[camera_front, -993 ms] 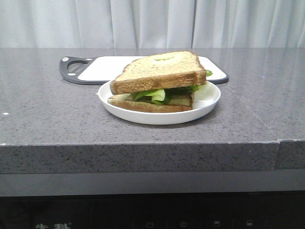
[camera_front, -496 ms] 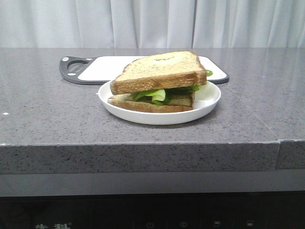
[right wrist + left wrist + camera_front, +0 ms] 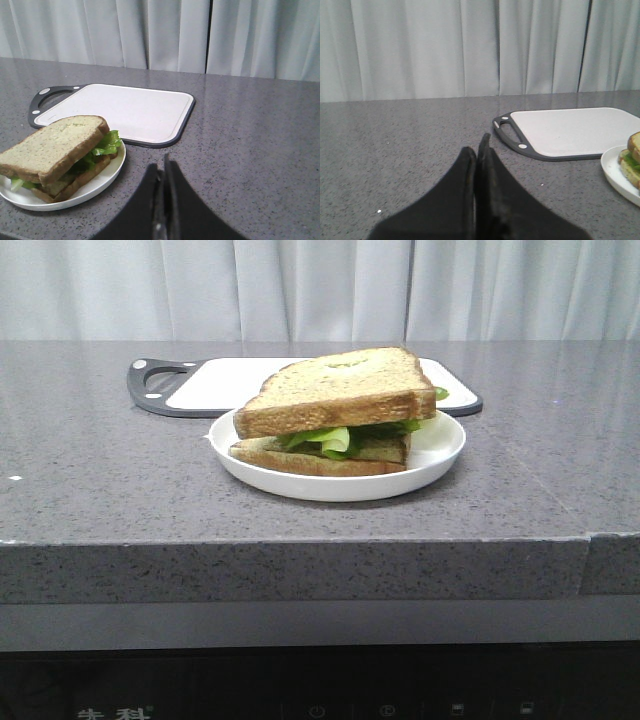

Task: Left arm grabs bread, right arm adds lettuce

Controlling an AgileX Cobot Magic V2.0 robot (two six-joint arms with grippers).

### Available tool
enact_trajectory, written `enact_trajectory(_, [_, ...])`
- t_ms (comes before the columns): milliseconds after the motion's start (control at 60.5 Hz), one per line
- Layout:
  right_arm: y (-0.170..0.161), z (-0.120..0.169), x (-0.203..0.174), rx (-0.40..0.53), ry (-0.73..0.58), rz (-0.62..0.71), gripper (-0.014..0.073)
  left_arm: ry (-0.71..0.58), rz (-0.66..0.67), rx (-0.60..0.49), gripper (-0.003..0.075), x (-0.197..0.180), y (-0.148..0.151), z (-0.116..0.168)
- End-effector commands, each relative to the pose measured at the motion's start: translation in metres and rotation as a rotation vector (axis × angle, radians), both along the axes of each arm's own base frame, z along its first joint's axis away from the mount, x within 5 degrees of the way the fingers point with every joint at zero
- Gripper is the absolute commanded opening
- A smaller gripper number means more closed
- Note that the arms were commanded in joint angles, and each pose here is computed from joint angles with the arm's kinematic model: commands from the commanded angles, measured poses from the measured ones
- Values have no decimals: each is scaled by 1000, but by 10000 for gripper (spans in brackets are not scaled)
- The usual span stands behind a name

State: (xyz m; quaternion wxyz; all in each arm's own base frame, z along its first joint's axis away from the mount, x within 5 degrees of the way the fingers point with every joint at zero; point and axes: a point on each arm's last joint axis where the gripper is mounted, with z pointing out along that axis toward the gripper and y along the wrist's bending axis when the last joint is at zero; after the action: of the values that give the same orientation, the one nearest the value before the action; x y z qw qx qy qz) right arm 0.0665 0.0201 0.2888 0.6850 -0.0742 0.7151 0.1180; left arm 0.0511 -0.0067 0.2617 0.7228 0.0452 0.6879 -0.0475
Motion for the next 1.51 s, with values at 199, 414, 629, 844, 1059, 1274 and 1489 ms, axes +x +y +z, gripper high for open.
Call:
enact_trajectory(199, [-2, 15, 0, 29, -91, -24, -62, 8, 211, -29, -20, -2, 11, -31])
enact_trajectory(414, [-2, 15, 0, 29, -91, -24, -62, 60, 208, -28, -20, 4, 11, -60])
enact_trajectory(629, [-2, 15, 0, 29, -91, -24, -62, 63, 195, -27, -20, 4, 10, -61])
enact_trajectory(844, [-2, 15, 0, 29, -91, -24, -62, 65, 197, -27, -20, 4, 10, -61])
enact_trajectory(1059, [-2, 15, 0, 29, -91, -24, -62, 65, 197, -27, -20, 4, 10, -61])
enact_trajectory(1274, [-2, 15, 0, 29, -91, -24, -62, 65, 197, -27, -20, 4, 10, -61])
enact_trajectory(1489, [-2, 15, 0, 29, -91, -24, -62, 65, 197, -27, -21, 4, 10, -61])
